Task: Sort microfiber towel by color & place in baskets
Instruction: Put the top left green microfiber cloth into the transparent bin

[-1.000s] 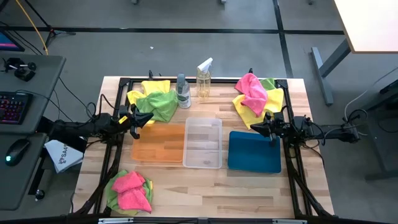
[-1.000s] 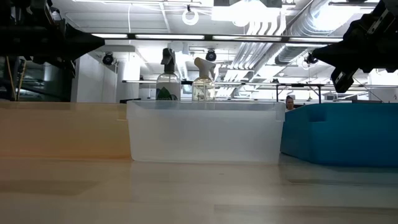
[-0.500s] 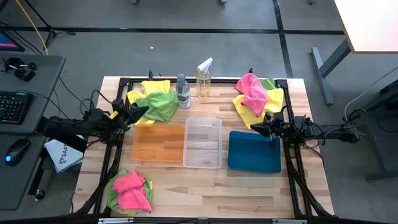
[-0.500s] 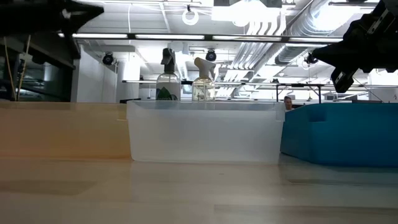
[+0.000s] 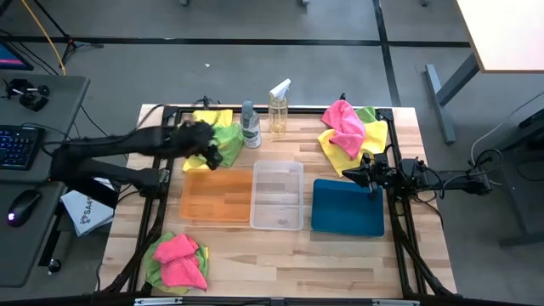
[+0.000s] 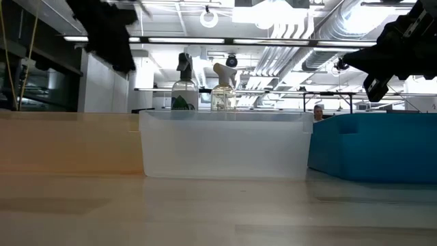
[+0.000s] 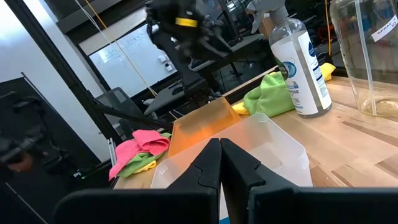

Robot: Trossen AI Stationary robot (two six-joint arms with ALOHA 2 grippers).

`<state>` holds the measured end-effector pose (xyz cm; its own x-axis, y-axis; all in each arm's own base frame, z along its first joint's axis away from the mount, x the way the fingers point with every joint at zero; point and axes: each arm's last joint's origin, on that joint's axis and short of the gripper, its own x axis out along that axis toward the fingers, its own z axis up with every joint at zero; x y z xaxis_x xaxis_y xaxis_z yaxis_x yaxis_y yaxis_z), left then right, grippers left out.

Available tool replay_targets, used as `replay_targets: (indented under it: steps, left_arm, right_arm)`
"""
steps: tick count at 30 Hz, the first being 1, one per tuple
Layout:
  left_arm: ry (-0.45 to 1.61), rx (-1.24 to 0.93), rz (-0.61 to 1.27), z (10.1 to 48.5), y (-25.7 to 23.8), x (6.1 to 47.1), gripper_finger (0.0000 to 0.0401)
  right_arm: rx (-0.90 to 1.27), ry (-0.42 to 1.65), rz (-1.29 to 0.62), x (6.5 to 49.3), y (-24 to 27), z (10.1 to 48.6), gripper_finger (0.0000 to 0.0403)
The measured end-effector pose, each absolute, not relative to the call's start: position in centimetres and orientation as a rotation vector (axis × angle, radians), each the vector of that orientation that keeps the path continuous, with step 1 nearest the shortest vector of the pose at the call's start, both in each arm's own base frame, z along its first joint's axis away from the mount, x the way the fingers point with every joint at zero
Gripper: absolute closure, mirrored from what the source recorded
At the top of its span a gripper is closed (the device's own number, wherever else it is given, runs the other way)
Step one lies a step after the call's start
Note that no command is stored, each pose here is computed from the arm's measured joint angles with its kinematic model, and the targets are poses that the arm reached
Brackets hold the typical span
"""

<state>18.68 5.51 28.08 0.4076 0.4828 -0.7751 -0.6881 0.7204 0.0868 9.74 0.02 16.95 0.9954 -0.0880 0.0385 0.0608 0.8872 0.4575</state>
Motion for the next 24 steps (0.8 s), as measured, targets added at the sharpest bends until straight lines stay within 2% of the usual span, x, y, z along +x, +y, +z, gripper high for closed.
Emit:
replay_targets:
  steps: [3, 6, 13, 24]
  left_arm:
    - [1.08, -0.321, 0.651, 25.0, 7.8, 20.1, 0.0208]
    - [1.212, -0.28, 0.63, 22.8, 9.8, 20.9, 0.0205]
    - [1.285, -0.222, 0.621, 20.2, 13.9, 21.3, 0.0205]
    - [1.397, -0.247, 0.487, 16.8, 15.9, 21.7, 0.0212]
  right_arm:
    - [0.473, -0.059, -0.077, 9.7, 0.0, 16.9, 0.0402]
    - [0.473, -0.059, -0.077, 9.7, 0.0, 16.9, 0.0402]
    - [0.473, -0.059, -0.077, 9.7, 0.0, 17.0, 0.0402]
    - [0.473, -0.059, -0.077, 9.7, 0.0, 16.9, 0.0402]
